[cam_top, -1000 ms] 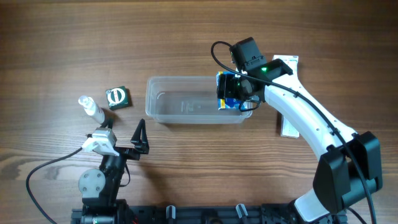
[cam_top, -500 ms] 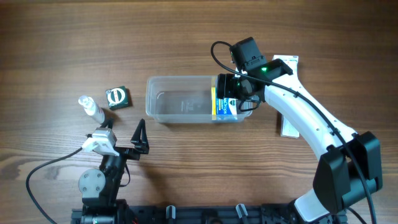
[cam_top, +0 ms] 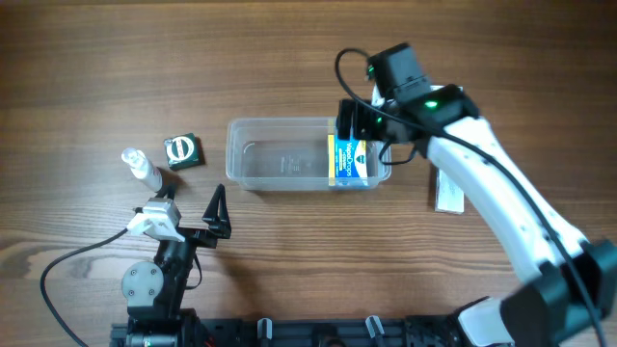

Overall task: Pack container
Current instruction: 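Lower the lozenge box upright into the container's right end and release, then move the right gripper to the white Hansaplast box and grasp it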

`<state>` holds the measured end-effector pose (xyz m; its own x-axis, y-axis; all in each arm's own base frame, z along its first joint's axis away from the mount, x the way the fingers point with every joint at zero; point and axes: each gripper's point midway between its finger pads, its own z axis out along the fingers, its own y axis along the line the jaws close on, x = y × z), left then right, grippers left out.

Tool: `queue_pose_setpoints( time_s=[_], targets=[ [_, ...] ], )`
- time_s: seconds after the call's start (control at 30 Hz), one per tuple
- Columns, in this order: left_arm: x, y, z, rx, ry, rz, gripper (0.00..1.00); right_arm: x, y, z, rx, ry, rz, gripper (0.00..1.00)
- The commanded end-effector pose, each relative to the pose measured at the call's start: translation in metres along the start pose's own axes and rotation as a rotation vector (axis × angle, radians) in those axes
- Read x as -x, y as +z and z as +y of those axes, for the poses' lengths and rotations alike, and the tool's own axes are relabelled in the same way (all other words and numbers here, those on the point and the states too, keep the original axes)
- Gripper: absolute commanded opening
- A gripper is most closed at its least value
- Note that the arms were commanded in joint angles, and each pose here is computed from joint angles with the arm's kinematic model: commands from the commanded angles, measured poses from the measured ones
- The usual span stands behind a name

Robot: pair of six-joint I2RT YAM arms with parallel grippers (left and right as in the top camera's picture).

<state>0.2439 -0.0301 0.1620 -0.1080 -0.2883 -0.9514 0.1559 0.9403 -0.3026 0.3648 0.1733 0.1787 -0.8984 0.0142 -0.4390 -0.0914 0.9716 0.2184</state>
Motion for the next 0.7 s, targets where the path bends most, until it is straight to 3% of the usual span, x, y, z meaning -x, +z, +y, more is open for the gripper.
queue_pose_setpoints(
  time_s=[0.0, 0.27, 0.43, 0.67],
  targets=[
    [-0.002, 0.0, -0.001, -0.002, 0.016, 0.002, 1.0, 0.034, -0.053, -0.003, -0.025, -0.19, -0.18, 1.0],
    [-0.002, 0.0, -0.001, -0.002, 0.016, 0.002, 1.0, 0.054, -0.06, -0.077, -0.34, -0.056, -0.25, 1.0],
    [-0.002, 0.0, -0.001, -0.002, 0.016, 0.002, 1.0, 0.055, -0.03, -0.121, -0.307, 0.066, -0.16, 0.99],
    [-0.002, 0.0, -0.001, -0.002, 0.016, 0.002, 1.0, 0.065, 0.021, -0.151, -0.195, 0.083, -0.1, 0.95]
  ],
)
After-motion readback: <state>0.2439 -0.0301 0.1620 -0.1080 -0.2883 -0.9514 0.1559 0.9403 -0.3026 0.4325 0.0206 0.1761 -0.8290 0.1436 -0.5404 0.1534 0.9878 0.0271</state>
